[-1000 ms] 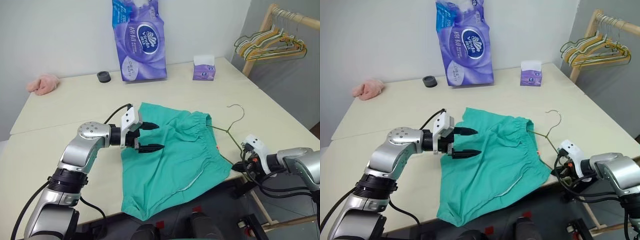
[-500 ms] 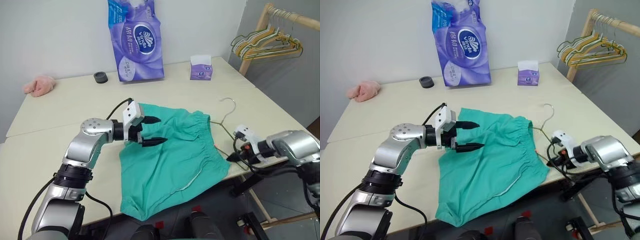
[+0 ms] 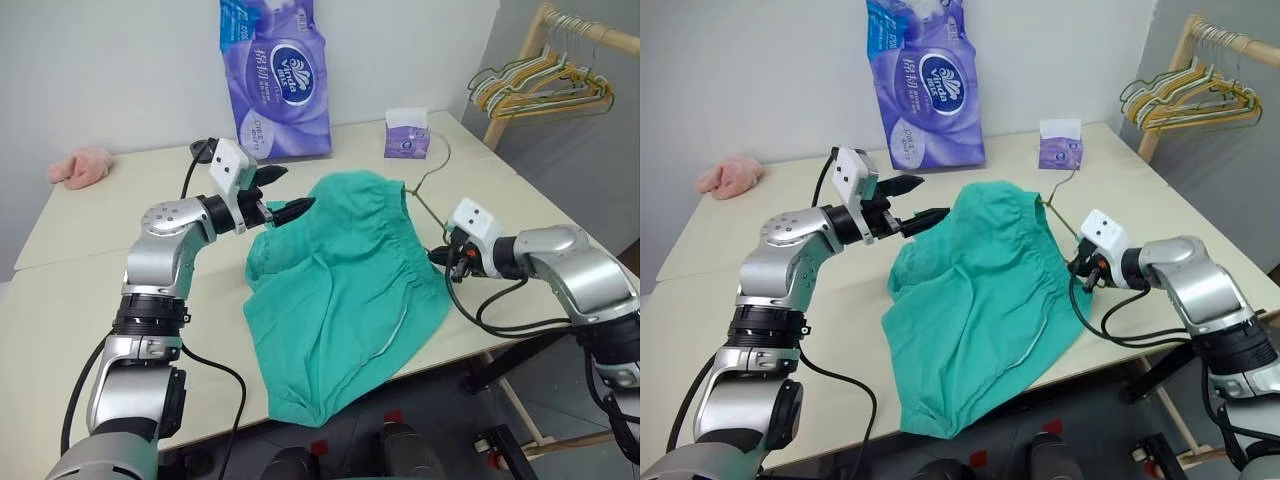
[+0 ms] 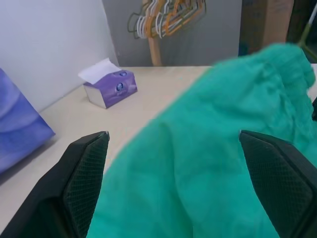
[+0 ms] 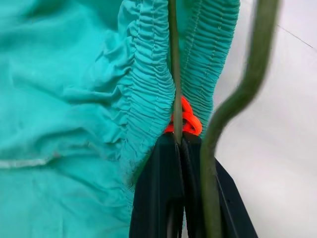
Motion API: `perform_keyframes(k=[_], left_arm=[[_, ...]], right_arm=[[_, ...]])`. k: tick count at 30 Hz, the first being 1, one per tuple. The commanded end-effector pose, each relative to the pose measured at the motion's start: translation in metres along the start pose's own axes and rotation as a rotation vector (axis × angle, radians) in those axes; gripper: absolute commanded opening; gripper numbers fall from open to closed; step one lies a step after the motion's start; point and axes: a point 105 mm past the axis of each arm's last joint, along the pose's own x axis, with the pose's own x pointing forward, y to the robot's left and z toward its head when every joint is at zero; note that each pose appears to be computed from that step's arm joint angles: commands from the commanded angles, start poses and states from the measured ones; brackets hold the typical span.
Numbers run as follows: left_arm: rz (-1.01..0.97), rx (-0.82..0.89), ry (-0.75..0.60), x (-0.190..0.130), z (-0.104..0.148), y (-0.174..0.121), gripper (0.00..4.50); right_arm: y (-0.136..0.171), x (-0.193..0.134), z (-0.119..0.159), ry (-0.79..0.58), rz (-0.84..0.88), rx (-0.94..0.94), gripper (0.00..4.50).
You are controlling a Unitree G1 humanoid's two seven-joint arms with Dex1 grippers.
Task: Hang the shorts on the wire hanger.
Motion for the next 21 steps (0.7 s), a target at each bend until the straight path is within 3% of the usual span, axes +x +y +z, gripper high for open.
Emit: perform_keyframes(k=[1, 6, 10, 21], left_arm=[[-0.199, 0.105, -0.001, -0.001, 0.020, -0.021, 4.43], [-0.423, 0.225, 0.125, -0.004, 0.008, -0.048, 4.43], [-0.485, 0.294, 0.162, 0.003, -0.003, -0.057, 4.43], [-0.628, 0.309, 0.238, 0.007, -0.039, -0.084, 4.43]], right_arm=[[0.015, -0.005, 0.020, -0.040, 0.010, -0.195, 0.00], [0.028, -0.003, 0.026, -0.031, 0.038, -0.376, 0.00], [0.034, -0.001, 0.034, -0.048, 0.045, -0.476, 0.00], [0.039, -0.003, 0.050, -0.087, 0.053, -0.532, 0.00]])
